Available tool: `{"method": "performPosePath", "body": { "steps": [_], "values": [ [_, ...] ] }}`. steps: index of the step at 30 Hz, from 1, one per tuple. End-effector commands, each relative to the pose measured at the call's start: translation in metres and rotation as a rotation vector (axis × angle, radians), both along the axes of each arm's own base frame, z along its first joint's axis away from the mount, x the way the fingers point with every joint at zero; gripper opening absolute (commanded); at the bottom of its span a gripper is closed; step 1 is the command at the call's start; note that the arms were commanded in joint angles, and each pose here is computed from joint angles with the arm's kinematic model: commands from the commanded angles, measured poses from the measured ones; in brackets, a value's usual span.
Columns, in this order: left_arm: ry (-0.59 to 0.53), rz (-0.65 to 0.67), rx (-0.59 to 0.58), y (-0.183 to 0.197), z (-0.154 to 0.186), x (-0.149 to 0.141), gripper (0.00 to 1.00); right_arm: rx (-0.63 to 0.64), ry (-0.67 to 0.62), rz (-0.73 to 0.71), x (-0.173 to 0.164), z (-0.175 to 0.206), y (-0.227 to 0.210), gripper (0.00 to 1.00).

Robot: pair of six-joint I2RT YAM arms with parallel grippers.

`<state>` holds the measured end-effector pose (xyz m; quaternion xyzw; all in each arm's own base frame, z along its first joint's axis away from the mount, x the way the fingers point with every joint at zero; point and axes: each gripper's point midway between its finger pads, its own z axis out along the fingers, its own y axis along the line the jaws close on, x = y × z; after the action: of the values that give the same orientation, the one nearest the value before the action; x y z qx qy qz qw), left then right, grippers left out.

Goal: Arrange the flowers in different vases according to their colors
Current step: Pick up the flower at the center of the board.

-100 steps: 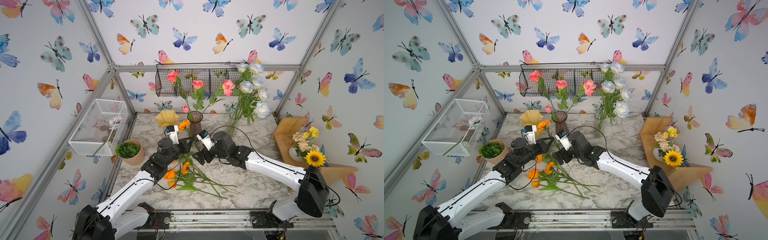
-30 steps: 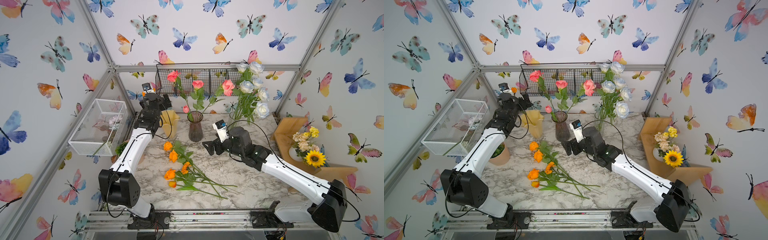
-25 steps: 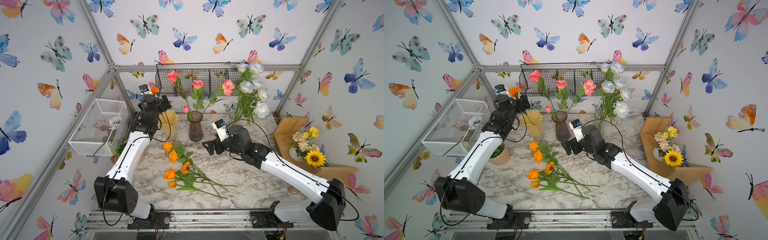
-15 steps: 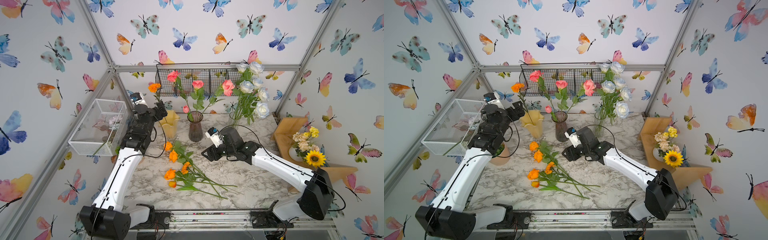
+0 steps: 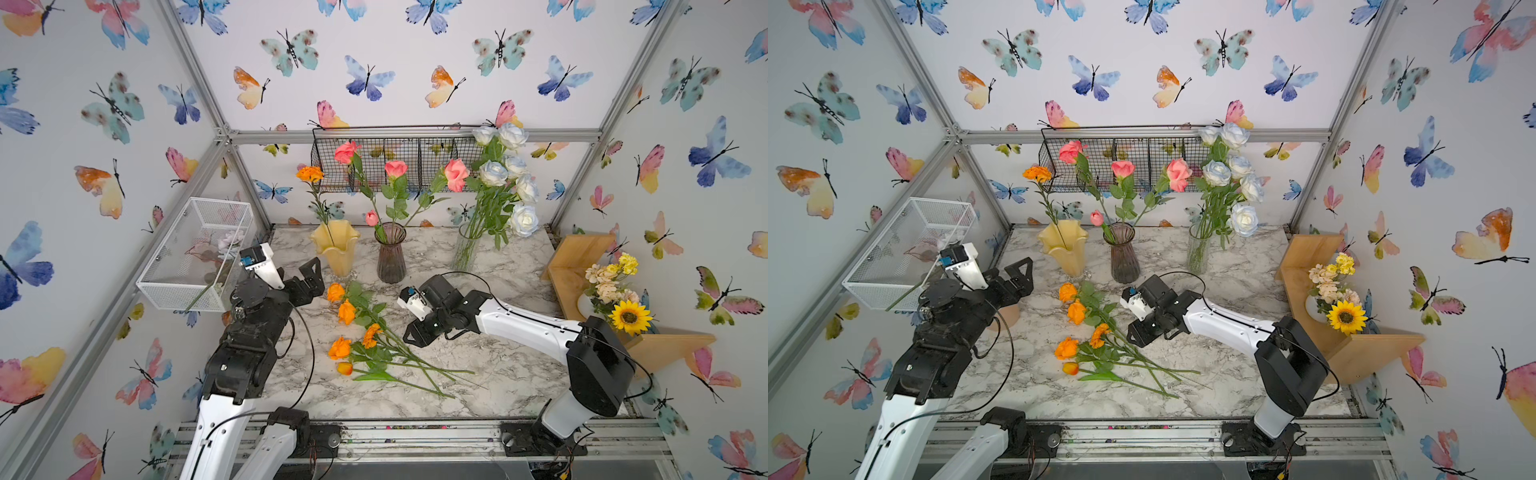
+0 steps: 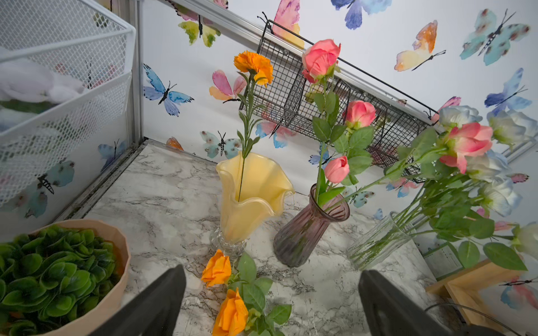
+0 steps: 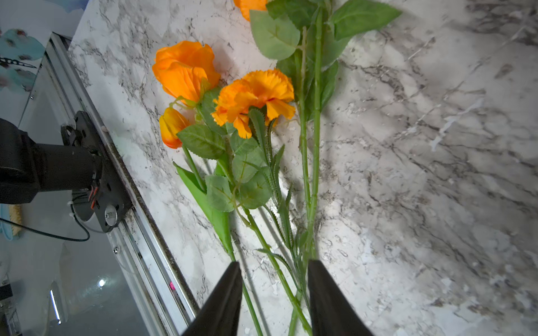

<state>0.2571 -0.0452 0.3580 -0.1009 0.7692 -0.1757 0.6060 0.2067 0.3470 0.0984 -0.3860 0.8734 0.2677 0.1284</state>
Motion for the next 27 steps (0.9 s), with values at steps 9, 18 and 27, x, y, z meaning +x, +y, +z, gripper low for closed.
{"method": "performPosePath", "body": {
  "steps": [9,18,27],
  "values": [
    [0.074,-0.037,0.059,0.003,-0.051,-0.038,0.99,-0.154,-0.050,0.078,-0.007,-0.043,0.012,0.43],
    [0.038,-0.060,0.034,-0.001,-0.055,-0.041,0.99,-0.187,-0.072,0.090,0.007,-0.053,0.029,0.38],
    [0.048,-0.064,0.033,-0.002,-0.060,-0.038,0.99,-0.235,-0.094,0.111,0.005,-0.064,0.038,0.43]
  ]
}}
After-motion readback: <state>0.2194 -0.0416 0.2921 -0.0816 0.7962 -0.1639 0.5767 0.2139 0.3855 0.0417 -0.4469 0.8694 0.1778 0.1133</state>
